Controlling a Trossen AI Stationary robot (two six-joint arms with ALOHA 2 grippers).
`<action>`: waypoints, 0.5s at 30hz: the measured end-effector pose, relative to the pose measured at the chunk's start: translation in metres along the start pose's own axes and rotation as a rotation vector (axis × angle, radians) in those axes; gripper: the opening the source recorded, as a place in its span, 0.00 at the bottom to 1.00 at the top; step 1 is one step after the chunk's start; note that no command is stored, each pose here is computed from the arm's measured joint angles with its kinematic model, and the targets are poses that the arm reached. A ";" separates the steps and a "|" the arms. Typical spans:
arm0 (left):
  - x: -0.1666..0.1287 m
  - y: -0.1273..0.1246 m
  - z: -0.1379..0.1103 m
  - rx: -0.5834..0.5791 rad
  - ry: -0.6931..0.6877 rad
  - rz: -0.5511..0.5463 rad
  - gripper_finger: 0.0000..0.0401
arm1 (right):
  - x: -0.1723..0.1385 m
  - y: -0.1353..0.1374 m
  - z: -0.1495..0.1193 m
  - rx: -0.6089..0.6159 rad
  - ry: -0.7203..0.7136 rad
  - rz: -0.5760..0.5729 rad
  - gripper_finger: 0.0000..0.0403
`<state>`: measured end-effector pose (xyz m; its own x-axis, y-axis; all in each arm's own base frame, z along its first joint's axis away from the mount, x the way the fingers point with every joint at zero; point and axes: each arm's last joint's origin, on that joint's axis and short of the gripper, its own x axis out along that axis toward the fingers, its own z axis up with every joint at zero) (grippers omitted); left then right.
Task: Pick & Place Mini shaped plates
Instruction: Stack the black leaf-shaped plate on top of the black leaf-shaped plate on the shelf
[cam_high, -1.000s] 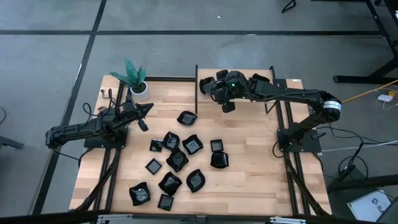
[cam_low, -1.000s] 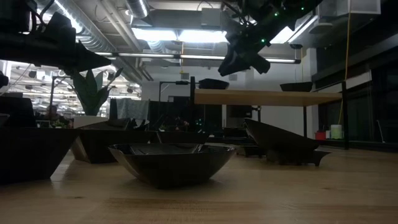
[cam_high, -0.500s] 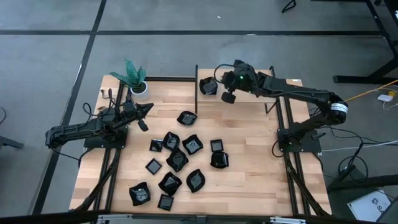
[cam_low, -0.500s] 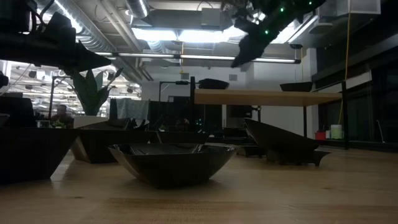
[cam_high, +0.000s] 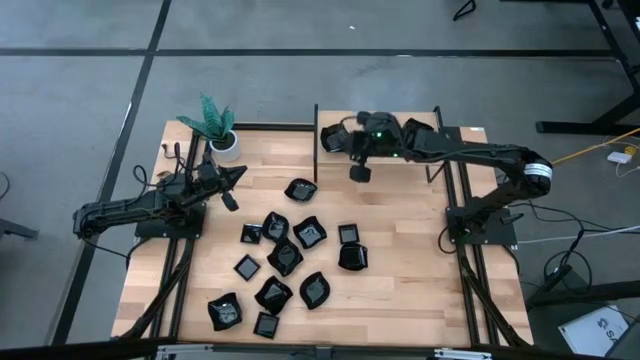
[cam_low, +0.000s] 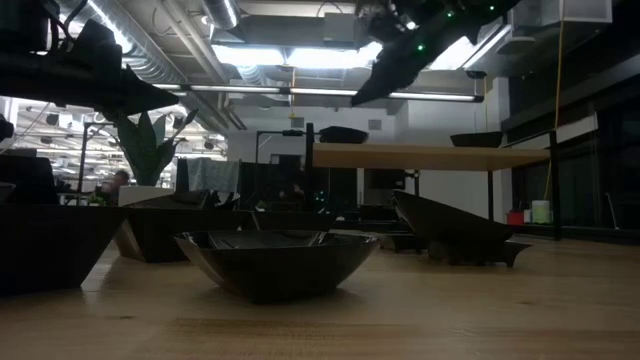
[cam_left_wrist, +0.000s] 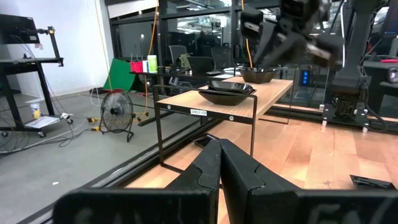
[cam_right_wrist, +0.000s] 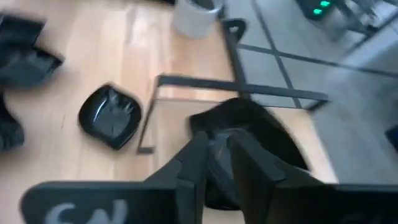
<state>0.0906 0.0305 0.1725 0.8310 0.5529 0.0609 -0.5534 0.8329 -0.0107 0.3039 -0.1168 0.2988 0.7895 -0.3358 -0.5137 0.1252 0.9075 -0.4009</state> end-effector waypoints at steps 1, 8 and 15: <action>0.000 0.000 0.000 0.000 0.000 0.000 0.01 | 0.003 0.004 0.000 -0.037 0.004 0.012 0.21; 0.000 0.000 0.000 0.000 0.000 0.000 0.01 | 0.011 0.013 0.000 -0.172 0.049 -0.016 0.28; 0.000 0.000 0.000 0.000 0.000 0.000 0.01 | 0.011 0.013 0.000 -0.172 0.052 -0.023 0.28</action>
<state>0.0906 0.0304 0.1725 0.8310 0.5529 0.0609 -0.5534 0.8329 -0.0106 0.3141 -0.1089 0.2878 0.7546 -0.3726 -0.5401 0.0344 0.8445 -0.5345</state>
